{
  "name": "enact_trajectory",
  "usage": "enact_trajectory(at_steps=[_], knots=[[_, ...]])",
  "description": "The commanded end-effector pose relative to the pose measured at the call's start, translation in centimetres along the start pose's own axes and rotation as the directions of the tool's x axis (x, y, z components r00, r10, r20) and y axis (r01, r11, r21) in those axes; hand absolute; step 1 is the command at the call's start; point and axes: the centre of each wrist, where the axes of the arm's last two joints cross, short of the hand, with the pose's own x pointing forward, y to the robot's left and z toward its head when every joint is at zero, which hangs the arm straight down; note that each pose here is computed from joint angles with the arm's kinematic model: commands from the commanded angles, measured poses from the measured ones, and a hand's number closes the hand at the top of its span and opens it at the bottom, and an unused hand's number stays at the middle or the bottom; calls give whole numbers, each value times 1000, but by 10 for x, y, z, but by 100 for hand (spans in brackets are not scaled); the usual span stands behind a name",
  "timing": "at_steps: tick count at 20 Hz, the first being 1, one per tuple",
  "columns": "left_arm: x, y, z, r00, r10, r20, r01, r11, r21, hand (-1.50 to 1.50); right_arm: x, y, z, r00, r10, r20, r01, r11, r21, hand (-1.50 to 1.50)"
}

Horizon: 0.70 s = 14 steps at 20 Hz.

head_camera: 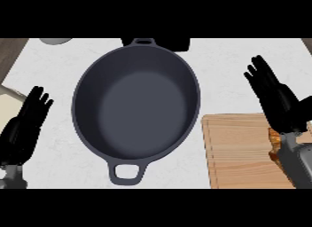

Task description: Pick the croissant from the cutting board and place it in the pot

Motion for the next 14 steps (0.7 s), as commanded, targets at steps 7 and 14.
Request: enact_trajectory(at_steps=[7, 14], knots=[[-14, 51, 12, 916, -320, -243, 360, 922, 143, 0, 15, -100, 33, 724, 685, -77, -684, 700, -205, 150], [-3, 35, 0, 865, -351, -359, 423, 894, 145, 0, -49, -45, 88, 738, 674, 20, -512, 579, -634, -150]])
